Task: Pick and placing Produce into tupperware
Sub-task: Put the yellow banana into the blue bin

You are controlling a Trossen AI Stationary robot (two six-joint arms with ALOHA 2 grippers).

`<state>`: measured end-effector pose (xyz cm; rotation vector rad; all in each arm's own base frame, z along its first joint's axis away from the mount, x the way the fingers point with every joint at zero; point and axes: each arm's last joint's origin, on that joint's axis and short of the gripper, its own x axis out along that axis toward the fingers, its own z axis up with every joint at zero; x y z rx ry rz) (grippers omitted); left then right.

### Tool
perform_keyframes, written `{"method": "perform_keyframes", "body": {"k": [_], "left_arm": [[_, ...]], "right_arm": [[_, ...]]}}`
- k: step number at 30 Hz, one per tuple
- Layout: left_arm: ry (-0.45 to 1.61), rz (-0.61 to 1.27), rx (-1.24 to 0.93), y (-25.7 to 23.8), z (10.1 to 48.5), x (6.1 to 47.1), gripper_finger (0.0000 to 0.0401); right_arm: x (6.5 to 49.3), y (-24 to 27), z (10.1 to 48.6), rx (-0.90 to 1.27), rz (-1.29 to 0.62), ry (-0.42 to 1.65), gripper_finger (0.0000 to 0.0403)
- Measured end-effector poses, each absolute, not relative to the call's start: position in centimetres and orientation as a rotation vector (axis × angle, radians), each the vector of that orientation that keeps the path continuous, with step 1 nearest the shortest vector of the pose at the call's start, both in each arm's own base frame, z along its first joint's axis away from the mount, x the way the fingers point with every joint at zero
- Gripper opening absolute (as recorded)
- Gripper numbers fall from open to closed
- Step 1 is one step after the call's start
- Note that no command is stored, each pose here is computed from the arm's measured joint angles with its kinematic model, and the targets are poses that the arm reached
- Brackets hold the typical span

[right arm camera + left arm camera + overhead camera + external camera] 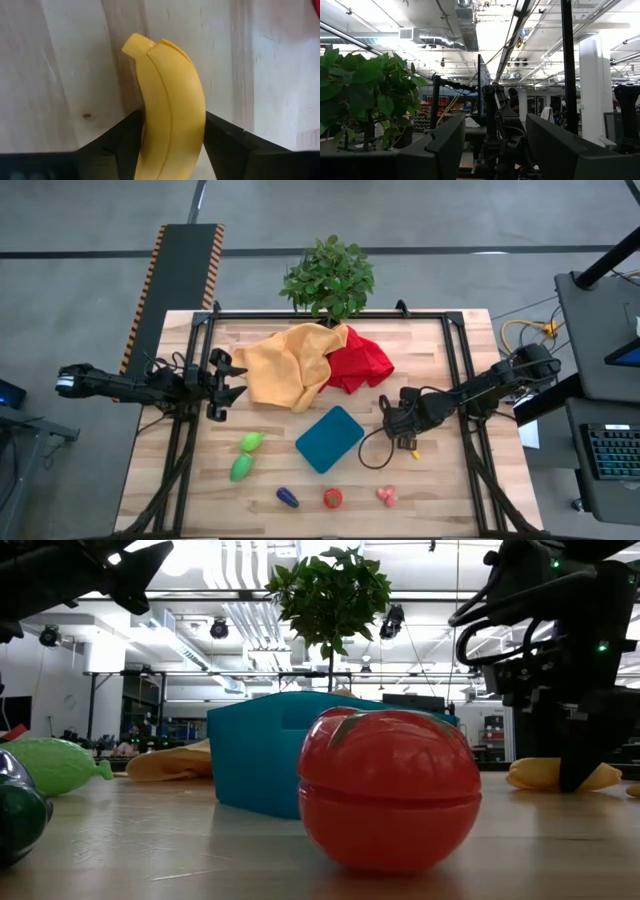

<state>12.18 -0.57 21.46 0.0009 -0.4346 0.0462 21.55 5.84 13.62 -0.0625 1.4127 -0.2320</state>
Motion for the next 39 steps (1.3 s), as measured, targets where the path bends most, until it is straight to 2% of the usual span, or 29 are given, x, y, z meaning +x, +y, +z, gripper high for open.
{"method": "perform_keyframes", "body": {"k": [8,20,25,39], "left_arm": [[-0.435,0.046,0.001,-0.6,21.5,12.2,0.0196],[-0.435,0.046,0.001,-0.6,21.5,12.2,0.0196],[-0.434,0.046,0.000,-0.6,21.5,12.2,0.0196],[-0.434,0.047,0.000,-0.6,21.5,12.2,0.0196]], "right_arm": [[21.6,5.8,13.6,-0.063,-0.227,1.413,0.0138],[21.4,5.7,14.3,-0.070,-0.234,1.383,0.0149],[22.4,6.1,16.4,-0.061,-0.189,1.303,0.0138],[26.9,7.5,24.3,0.011,-0.089,0.988,0.0141]]}}
